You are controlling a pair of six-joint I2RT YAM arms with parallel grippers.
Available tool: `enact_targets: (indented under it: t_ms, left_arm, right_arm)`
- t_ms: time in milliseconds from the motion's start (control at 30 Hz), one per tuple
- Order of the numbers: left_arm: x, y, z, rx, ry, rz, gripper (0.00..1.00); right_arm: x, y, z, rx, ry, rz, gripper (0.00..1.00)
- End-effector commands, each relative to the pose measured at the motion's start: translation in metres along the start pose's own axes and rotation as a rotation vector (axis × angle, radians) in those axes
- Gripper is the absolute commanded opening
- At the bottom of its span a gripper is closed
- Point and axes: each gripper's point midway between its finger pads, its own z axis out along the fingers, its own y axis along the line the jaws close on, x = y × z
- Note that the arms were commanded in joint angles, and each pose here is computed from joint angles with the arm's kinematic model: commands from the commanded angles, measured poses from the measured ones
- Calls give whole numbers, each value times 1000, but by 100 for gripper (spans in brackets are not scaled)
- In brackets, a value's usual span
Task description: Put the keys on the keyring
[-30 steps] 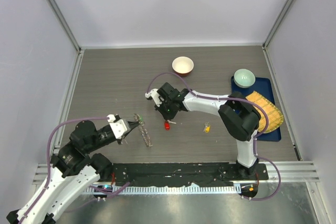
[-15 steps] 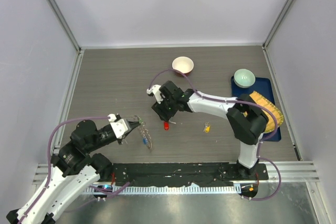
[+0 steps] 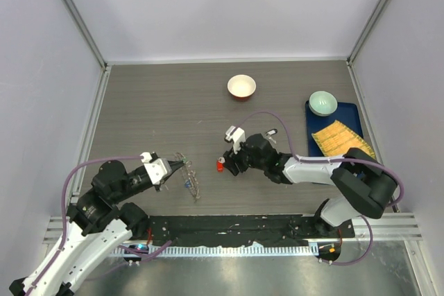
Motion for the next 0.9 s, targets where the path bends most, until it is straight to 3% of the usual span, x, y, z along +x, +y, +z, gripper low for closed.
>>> enact_targets:
  t_ms: [0,867]
  left_arm:
    - [-20,10,1,-40,-75,15,0]
    - [-12,11,7,-33,-36,-1,0]
  right_arm:
    - [-44,10,6,-50,-232,-22,59]
    - [-9,3,52,-36,-52,-1,49]
